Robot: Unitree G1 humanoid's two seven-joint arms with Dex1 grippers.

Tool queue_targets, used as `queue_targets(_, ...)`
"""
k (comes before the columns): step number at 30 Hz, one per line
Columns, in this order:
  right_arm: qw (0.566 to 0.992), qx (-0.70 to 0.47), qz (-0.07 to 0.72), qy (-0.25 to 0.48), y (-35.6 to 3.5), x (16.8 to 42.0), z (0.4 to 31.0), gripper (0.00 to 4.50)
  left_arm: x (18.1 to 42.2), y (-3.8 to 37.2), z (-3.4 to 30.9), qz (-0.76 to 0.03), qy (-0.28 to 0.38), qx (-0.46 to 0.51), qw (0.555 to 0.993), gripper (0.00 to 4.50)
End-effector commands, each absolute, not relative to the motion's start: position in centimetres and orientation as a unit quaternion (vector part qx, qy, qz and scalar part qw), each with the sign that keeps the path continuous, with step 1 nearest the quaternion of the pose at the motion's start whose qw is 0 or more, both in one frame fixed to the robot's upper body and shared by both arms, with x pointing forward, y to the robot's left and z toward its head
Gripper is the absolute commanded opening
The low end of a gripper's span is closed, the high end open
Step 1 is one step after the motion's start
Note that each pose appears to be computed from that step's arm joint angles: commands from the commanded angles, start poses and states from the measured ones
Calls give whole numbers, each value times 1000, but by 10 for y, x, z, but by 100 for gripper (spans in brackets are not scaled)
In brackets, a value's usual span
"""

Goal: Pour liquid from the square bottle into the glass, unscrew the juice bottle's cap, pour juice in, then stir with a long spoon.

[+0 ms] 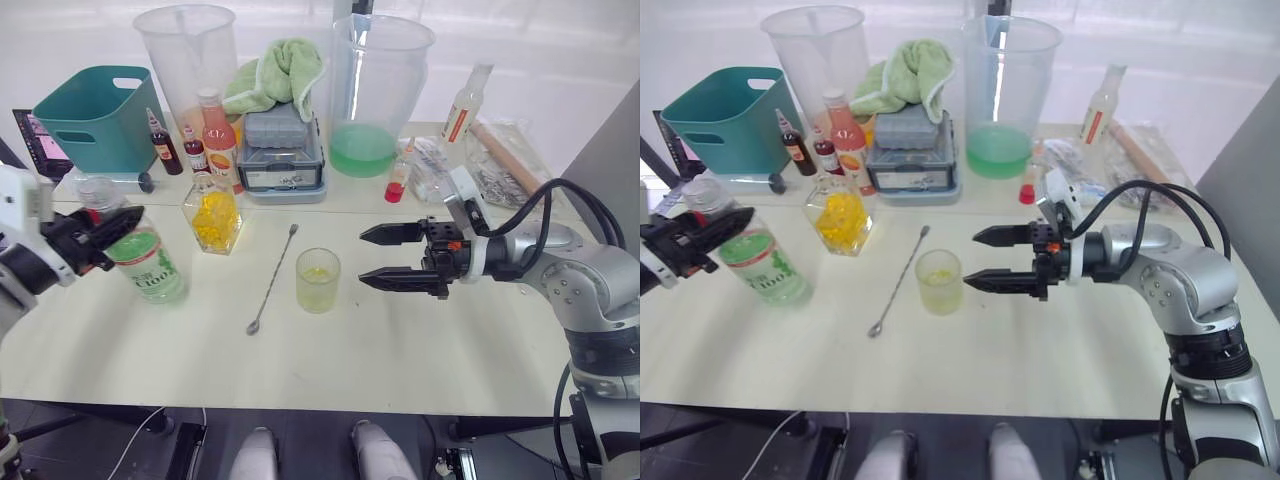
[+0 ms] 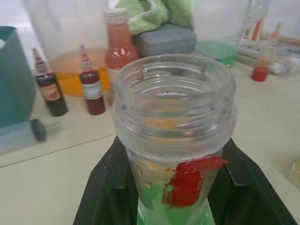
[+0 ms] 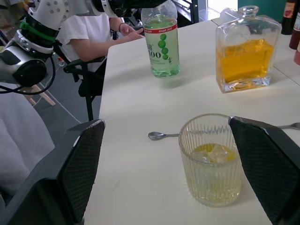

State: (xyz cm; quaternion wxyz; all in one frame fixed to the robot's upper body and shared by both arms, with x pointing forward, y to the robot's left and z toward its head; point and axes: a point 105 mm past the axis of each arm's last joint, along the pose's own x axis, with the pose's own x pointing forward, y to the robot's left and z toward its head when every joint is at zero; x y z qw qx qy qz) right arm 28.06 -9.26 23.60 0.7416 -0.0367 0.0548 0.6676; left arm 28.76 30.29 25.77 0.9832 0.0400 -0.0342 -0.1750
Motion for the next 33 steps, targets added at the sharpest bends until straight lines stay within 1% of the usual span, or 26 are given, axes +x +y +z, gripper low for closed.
queue_targets(1, 732, -49, 678, 42, -87, 275, 243, 448, 288, 313, 285, -165, -85, 49, 981, 142)
queue_targets(3, 734, -49, 676, 41, -87, 274, 244, 448, 305, 328, 291, -130, -104, 41, 985, 142)
queue_targets(5, 737, -50, 673, 42, -88, 273, 244, 448, 321, 337, 293, -107, -109, 34, 988, 142)
queue_targets(8, 743, -48, 666, 42, -89, 272, 243, 448, 345, 336, 287, -105, -98, 26, 989, 142)
queue_targets(12, 751, -48, 657, 40, -90, 272, 243, 448, 375, 326, 287, -116, -85, 38, 989, 142)
queue_targets(15, 760, -49, 647, 39, -91, 272, 243, 448, 391, 325, 288, -110, -79, 37, 990, 142)
queue_targets(20, 768, -49, 637, 39, -94, 267, 241, 448, 407, 324, 279, -102, -59, 44, 992, 142)
queue_targets(28, 776, -52, 627, 37, -96, 266, 241, 448, 410, 321, 271, -116, -55, 47, 991, 142)
queue_targets(30, 777, -54, 625, 39, -96, 267, 240, 450, 409, 323, 271, -114, -54, 44, 991, 234)
queue_targets(33, 776, -53, 627, 39, -95, 268, 240, 450, 406, 326, 277, -110, -65, 38, 991, 330)
